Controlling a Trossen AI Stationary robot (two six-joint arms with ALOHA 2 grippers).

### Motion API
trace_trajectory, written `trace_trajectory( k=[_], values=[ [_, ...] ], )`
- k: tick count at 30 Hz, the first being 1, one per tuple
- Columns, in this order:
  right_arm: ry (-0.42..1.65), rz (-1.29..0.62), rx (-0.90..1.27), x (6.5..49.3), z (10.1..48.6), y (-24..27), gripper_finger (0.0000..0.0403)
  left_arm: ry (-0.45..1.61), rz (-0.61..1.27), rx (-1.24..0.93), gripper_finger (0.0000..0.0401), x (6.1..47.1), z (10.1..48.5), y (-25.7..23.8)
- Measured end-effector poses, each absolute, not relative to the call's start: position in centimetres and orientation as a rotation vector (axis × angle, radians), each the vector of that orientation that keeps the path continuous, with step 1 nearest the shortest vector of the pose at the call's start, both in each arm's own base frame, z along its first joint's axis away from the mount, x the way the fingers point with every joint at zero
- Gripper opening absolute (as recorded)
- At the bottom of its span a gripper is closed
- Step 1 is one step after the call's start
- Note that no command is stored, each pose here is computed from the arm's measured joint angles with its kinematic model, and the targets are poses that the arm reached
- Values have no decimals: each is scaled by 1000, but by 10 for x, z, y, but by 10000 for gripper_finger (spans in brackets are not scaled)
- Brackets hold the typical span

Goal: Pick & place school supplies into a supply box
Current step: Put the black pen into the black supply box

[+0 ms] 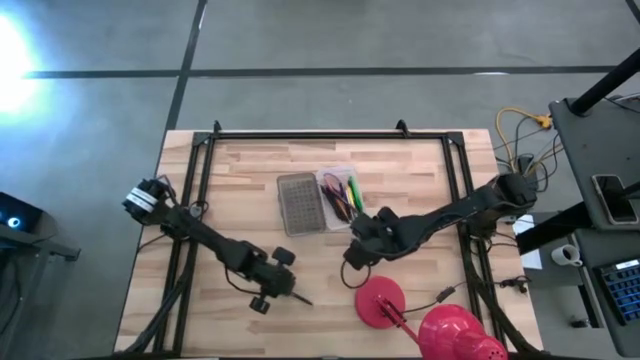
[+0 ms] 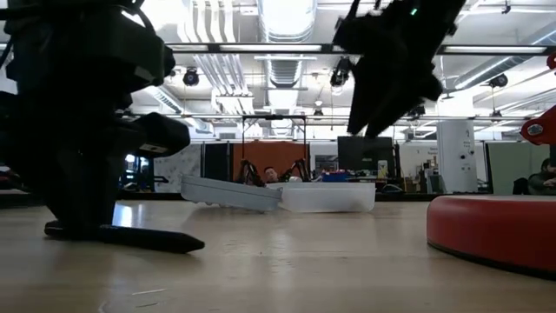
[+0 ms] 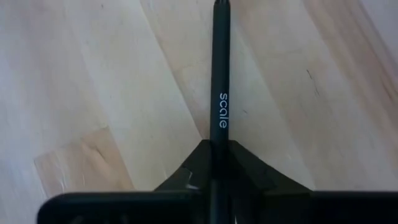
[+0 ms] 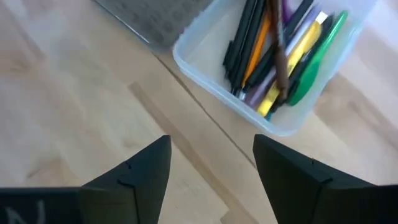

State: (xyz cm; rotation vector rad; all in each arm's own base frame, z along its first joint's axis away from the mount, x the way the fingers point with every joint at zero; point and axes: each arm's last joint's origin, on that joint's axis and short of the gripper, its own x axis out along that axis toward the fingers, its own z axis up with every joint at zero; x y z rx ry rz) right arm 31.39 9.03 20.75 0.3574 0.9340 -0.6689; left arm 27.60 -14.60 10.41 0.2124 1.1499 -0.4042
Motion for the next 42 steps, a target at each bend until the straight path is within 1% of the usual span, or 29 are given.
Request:
trace_trajectory(
  k=[2, 4, 7, 9, 10, 11, 13, 15, 17, 19, 21, 24, 27, 31, 32, 34, 36, 38, 42],
  values=[
    [900, -670, 346, 308, 215, 92, 213, 1174, -391, 201, 15, 277, 104, -143],
    [859, -687, 341, 302, 222, 91, 208, 1171, -393, 179, 16, 280, 112, -140],
    [775, -764, 330, 288, 235, 84, 200, 1148, -404, 166, 12, 281, 143, -134],
    [720, -794, 330, 277, 244, 80, 195, 1207, -380, 197, 12, 275, 162, -121],
    [702, -799, 326, 272, 247, 78, 193, 1185, -374, 204, 12, 278, 177, -116],
    [685, -801, 325, 268, 250, 76, 192, 1115, -369, 221, 12, 284, 197, -112],
    [665, -812, 301, 261, 252, 72, 189, 1092, -340, 297, 12, 288, 221, -95],
    [658, -823, 265, 256, 251, 68, 189, 1117, -341, 391, 11, 293, 233, -76],
    [652, -831, 251, 254, 247, 66, 189, 1068, -362, 499, 11, 311, 242, -55],
    [652, -839, 258, 253, 242, 65, 189, 1087, -364, 607, 12, 321, 249, -32],
    [641, -855, 291, 253, 237, 66, 187, 1070, -328, 686, 18, 337, 258, -7],
    [619, -873, 350, 258, 231, 68, 187, 1126, -311, 725, 21, 356, 256, 31],
    [629, -856, 369, 265, 225, 71, 187, 1100, -254, 743, 19, 377, 262, 67],
    [696, -819, 316, 273, 222, 75, 186, 1120, -264, 816, 18, 404, 253, 105],
    [714, -817, 292, 273, 223, 76, 185, 1131, -285, 838, 18, 410, 248, 111],
    [743, -820, 259, 274, 227, 77, 184, 1111, -305, 812, 18, 417, 244, 125],
    [780, -846, 236, 272, 231, 77, 185, 1099, -279, 778, 18, 422, 245, 135],
    [802, -885, 236, 267, 238, 75, 185, 1100, -286, 766, 18, 421, 245, 143],
    [830, -956, 194, 256, 249, 72, 185, 1109, -327, 745, 18, 421, 229, 146]
  ],
)
